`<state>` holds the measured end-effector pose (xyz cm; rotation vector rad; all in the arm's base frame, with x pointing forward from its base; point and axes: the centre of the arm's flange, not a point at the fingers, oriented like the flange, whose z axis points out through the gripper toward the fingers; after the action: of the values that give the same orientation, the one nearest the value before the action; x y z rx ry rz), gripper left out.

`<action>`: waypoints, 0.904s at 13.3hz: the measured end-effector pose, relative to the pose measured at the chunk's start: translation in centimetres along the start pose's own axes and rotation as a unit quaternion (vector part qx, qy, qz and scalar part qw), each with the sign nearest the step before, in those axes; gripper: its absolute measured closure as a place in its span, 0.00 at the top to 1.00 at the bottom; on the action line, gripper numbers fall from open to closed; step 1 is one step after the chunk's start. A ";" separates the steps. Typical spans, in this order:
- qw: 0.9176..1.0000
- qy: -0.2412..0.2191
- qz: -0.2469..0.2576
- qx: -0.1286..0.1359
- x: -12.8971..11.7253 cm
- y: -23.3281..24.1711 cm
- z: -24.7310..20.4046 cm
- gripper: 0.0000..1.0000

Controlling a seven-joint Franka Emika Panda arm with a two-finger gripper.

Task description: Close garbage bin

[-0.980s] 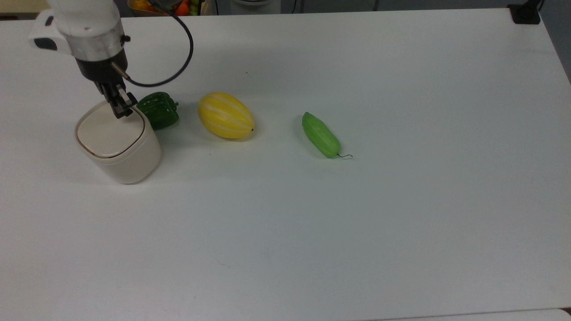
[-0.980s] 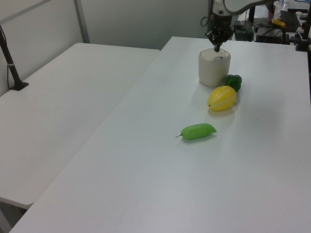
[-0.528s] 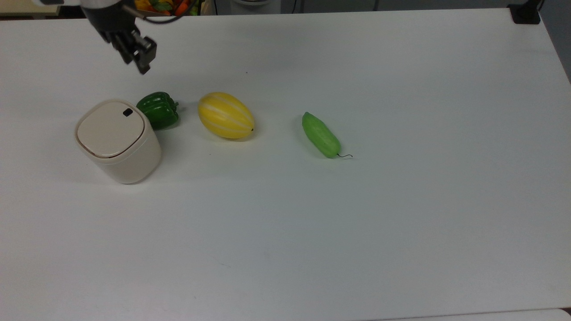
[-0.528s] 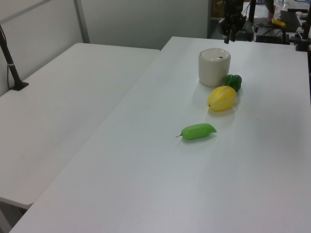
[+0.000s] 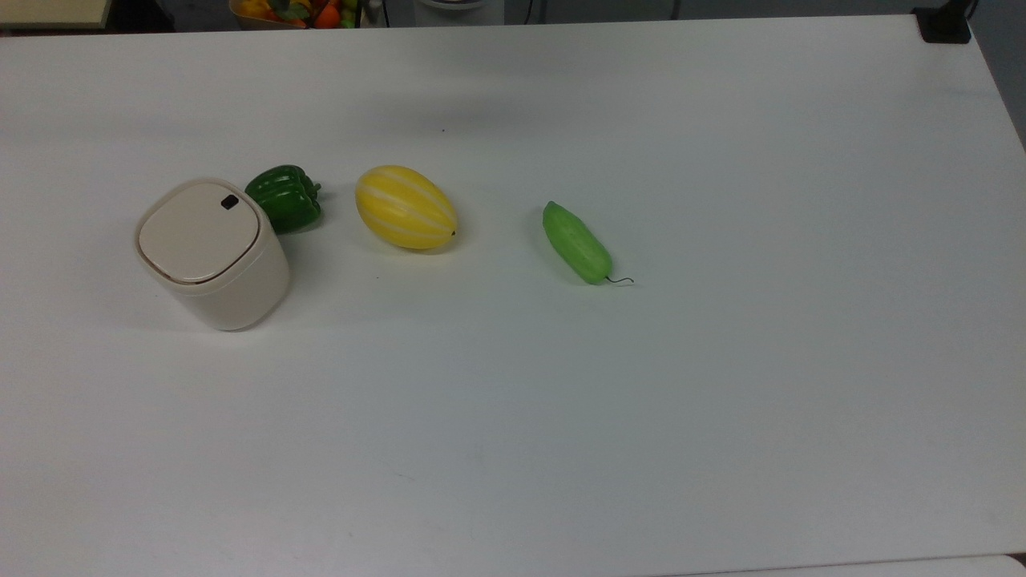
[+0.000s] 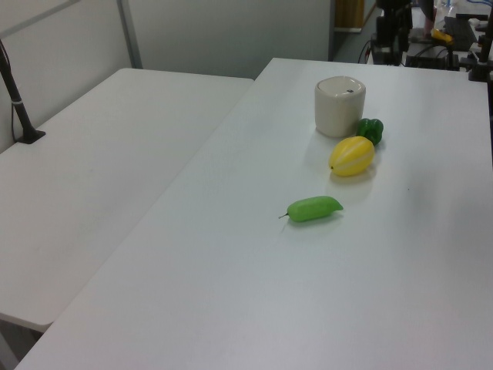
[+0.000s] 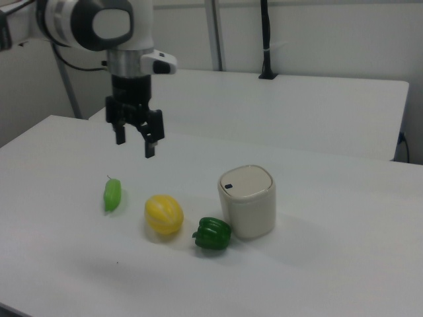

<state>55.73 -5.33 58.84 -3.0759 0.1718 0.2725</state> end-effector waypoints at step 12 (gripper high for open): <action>0.999 0.014 -0.028 0.008 -6.9 -0.3 -1.8 1.00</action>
<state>49.35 -4.40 61.86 -3.0635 0.0886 0.2253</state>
